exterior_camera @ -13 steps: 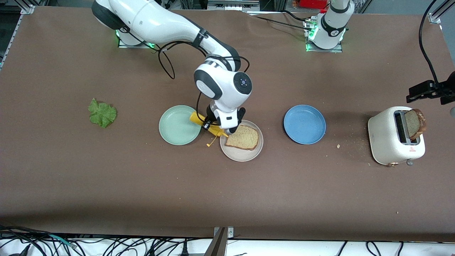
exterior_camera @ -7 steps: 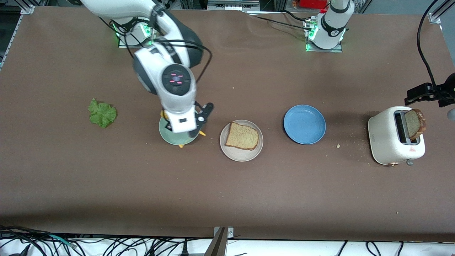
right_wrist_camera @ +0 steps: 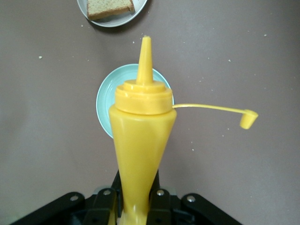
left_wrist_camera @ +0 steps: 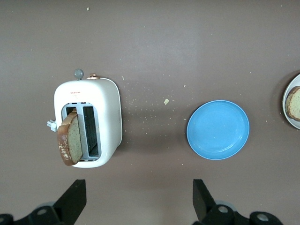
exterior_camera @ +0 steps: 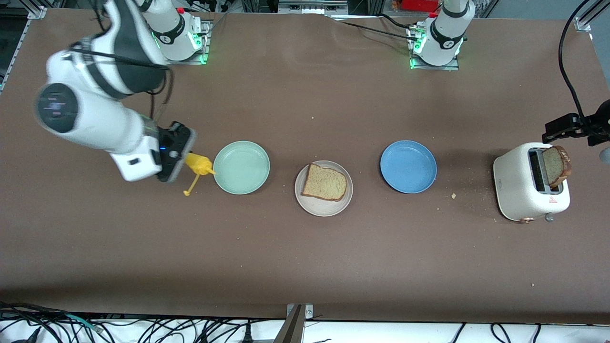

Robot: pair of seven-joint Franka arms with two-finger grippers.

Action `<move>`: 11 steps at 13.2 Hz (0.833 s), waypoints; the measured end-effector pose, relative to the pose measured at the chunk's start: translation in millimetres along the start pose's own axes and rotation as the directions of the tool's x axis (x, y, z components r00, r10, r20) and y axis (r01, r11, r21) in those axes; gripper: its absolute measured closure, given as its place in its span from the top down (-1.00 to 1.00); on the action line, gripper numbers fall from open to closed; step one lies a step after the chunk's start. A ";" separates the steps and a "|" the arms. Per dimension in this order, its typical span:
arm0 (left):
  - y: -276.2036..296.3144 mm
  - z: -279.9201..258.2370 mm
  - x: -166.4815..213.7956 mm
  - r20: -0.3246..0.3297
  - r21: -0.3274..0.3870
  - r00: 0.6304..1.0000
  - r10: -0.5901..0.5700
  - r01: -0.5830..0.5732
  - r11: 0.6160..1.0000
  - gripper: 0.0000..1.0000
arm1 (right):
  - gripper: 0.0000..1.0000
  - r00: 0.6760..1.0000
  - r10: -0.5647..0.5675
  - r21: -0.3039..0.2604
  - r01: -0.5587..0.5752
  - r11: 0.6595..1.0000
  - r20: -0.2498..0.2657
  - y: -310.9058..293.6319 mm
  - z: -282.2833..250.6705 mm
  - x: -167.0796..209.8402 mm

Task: Make sandwich in beige plate with both arms
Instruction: 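Carry the mustard bottle with the right gripper back beside the lettuce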

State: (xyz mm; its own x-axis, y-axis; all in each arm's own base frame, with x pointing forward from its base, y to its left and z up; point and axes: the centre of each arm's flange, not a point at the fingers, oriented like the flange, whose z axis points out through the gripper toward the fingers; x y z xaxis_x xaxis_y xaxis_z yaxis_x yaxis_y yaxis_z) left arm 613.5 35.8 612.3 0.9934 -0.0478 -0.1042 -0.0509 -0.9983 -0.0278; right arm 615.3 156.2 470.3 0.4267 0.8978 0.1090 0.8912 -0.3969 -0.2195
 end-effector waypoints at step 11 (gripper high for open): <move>-14.4 -1.6 -2.4 -0.002 0.002 1.000 -0.027 0.027 1.000 1.00 | -0.52 0.677 -0.091 0.069 0.206 0.976 -0.731 49.3 144.5 -265.8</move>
State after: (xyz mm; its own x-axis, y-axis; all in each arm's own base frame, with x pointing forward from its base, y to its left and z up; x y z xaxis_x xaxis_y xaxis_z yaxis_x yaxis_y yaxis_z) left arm 612.0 50.2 614.6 0.9946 -0.0211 -0.1013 -0.0245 -0.9992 -0.0323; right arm 523.6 -74.5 290.4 0.3201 0.5044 0.8020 0.9472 -0.1891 -0.2591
